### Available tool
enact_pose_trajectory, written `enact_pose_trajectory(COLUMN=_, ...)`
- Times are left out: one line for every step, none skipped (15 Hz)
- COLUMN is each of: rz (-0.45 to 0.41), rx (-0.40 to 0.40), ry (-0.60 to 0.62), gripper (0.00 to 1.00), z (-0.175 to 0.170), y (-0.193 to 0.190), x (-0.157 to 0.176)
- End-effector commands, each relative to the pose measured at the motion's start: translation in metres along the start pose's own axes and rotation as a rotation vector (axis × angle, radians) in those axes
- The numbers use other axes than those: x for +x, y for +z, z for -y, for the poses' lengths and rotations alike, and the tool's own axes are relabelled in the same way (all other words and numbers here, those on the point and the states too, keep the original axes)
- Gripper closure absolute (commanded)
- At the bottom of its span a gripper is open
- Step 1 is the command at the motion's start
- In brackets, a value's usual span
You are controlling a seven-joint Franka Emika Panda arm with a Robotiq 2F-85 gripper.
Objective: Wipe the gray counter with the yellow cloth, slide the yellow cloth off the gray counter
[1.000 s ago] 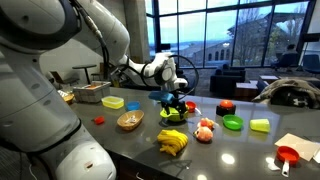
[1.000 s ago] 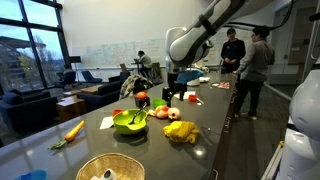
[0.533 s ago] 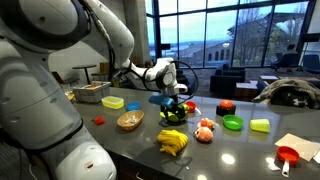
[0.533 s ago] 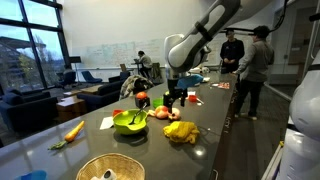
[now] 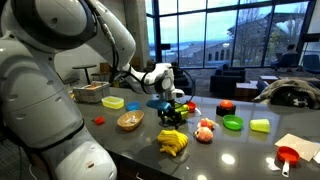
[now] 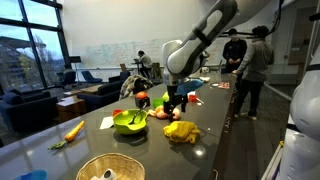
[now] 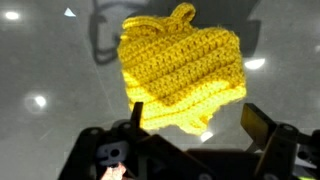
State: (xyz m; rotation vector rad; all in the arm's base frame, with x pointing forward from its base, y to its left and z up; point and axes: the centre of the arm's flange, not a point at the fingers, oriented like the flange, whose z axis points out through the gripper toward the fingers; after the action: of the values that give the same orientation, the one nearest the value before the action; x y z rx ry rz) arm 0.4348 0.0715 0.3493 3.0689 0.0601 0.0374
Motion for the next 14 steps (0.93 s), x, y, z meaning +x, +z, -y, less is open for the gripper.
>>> enact_pose_trajectory(rz=0.014, rx=0.002, ry=0.006, gripper=0.0, z=0.006, y=0.014, x=-0.003)
enact_pose_trajectory(rz=0.009, rx=0.0, ry=0.004, gripper=0.0, z=0.008, y=0.016, x=-0.004)
enact_pose_trajectory(rz=0.002, rx=0.001, ry=0.002, gripper=0.0, z=0.009, y=0.018, x=-0.003)
enact_pose_trajectory(rz=0.001, rx=-0.001, ry=-0.001, gripper=0.0, z=0.009, y=0.021, x=-0.003)
enact_pose_trajectory(rz=0.003, rx=0.004, ry=-0.001, gripper=0.0, z=0.009, y=0.026, x=-0.003)
enact_pose_trajectory(rz=0.001, rx=0.009, ry=-0.001, gripper=0.0, z=0.008, y=0.029, x=-0.003)
enact_pose_trajectory(rz=-0.002, rx=0.01, ry=-0.001, gripper=0.0, z=0.008, y=0.033, x=-0.004)
enact_pose_trajectory(rz=-0.003, rx=0.011, ry=0.002, gripper=0.0, z=0.009, y=0.037, x=-0.004)
enact_pose_trajectory(rz=-0.002, rx=0.009, ry=0.005, gripper=0.0, z=0.009, y=0.041, x=-0.005)
enact_pose_trajectory(rz=0.001, rx=0.012, ry=0.01, gripper=0.0, z=0.009, y=0.047, x=-0.006)
enact_pose_trajectory(rz=0.003, rx=0.012, ry=0.016, gripper=0.0, z=0.008, y=0.052, x=-0.007)
enact_pose_trajectory(rz=0.006, rx=0.011, ry=0.021, gripper=0.0, z=0.008, y=0.055, x=-0.008)
enact_pose_trajectory(rz=0.011, rx=0.004, ry=0.027, gripper=0.0, z=0.007, y=0.059, x=-0.009)
enact_pose_trajectory(rz=0.023, rx=-0.01, ry=0.038, gripper=0.0, z=0.007, y=0.061, x=-0.012)
